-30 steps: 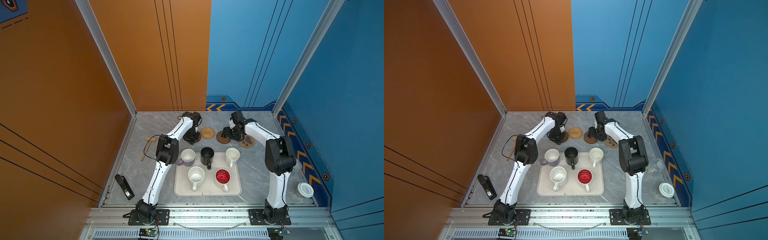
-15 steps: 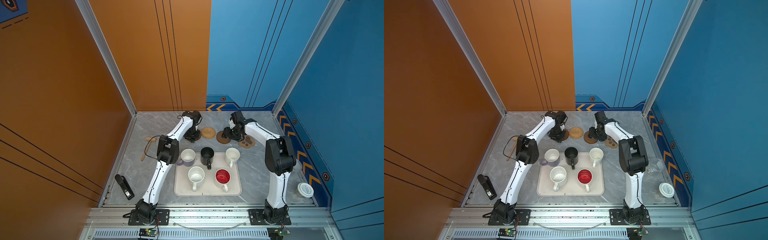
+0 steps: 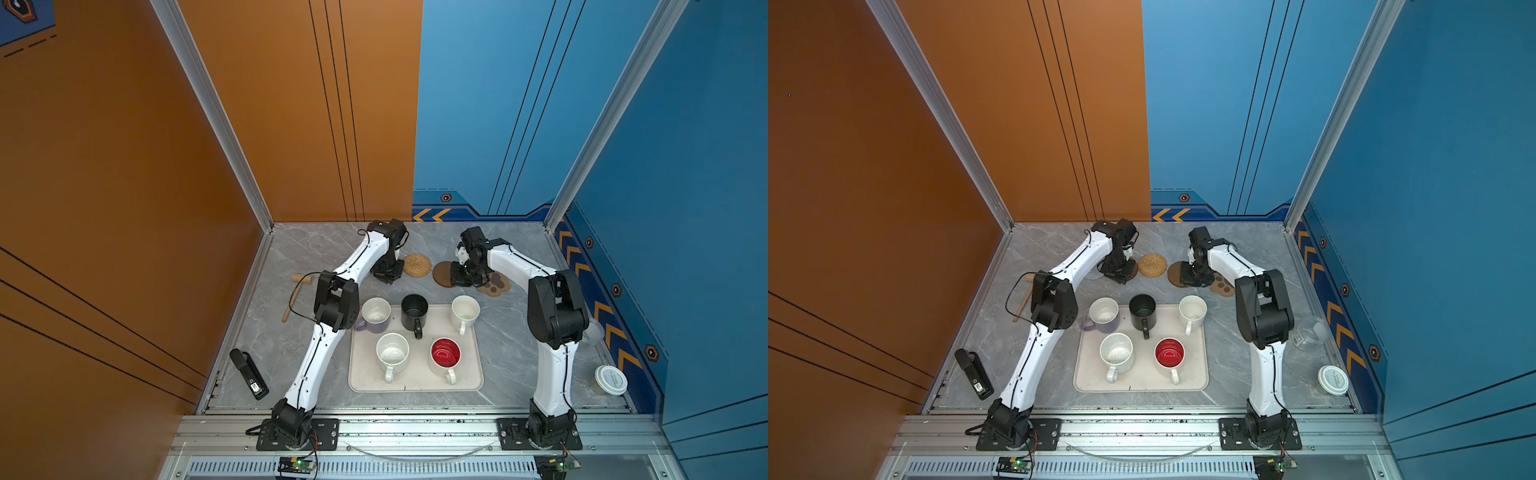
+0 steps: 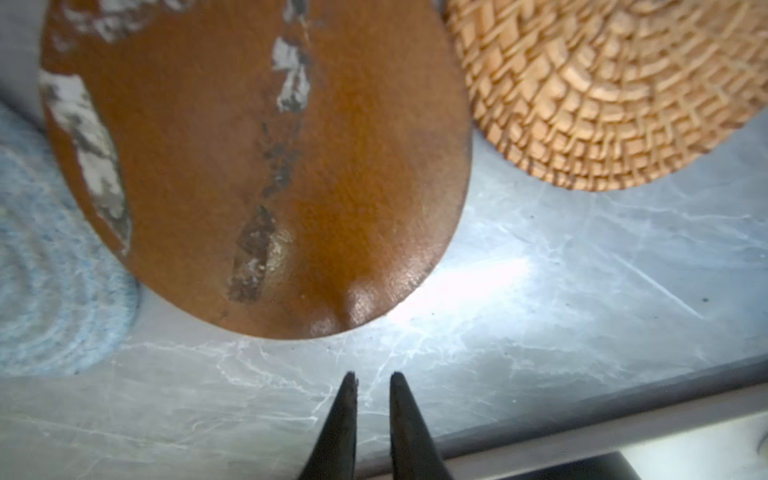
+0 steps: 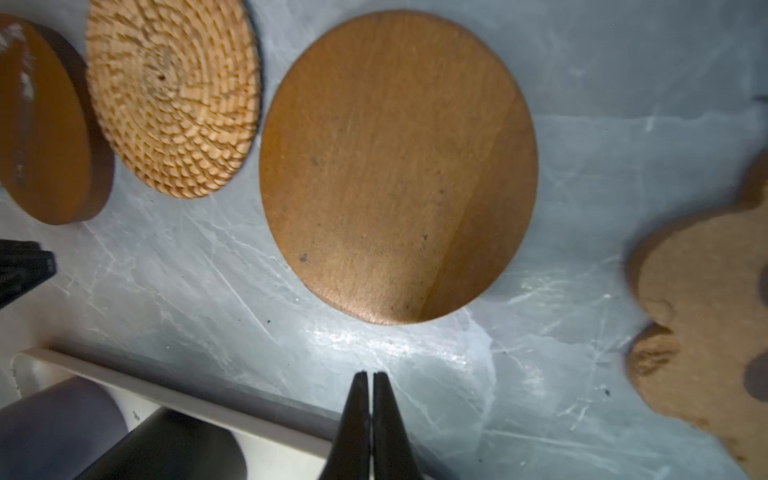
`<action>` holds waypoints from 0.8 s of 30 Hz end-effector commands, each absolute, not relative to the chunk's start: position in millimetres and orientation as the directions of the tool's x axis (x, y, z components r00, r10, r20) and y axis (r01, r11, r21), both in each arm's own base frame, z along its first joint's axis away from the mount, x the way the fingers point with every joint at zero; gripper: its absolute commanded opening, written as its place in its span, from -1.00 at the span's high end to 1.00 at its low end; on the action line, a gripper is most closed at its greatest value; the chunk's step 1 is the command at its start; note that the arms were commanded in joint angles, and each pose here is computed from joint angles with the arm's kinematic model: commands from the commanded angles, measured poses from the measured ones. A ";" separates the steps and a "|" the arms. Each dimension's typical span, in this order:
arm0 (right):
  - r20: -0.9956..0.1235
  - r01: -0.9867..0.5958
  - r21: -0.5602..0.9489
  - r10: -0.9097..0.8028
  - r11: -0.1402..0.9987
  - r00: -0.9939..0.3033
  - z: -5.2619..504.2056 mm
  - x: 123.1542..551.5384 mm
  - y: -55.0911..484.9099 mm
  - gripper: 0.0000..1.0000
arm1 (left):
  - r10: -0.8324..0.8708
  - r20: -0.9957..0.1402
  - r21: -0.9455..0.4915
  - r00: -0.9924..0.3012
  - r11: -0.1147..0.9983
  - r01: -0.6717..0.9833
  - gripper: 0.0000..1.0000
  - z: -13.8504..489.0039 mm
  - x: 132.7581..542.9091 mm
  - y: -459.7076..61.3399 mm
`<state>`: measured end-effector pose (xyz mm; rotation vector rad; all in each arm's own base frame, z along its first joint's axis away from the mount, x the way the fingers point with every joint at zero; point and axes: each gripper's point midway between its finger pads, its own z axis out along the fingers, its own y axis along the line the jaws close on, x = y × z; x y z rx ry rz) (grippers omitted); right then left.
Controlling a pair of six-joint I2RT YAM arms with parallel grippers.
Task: Place cups on coasters
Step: Move the coaster to the top-center of the table.
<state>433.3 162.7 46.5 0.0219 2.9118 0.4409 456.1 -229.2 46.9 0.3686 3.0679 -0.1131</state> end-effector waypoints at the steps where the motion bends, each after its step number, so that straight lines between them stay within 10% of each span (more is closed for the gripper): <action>1: -0.100 -0.010 0.285 0.020 0.958 -0.995 28.3 418.0 162.8 0.95 | 0.239 -0.080 -0.071 -0.968 0.967 0.244 0.64 66.9 451.1 -231.8; 24: -0.143 0.032 0.263 0.072 0.964 -0.987 23.2 453.6 160.1 1.00 | 0.257 -0.089 -0.056 -0.962 0.963 0.263 0.64 76.6 442.3 -237.8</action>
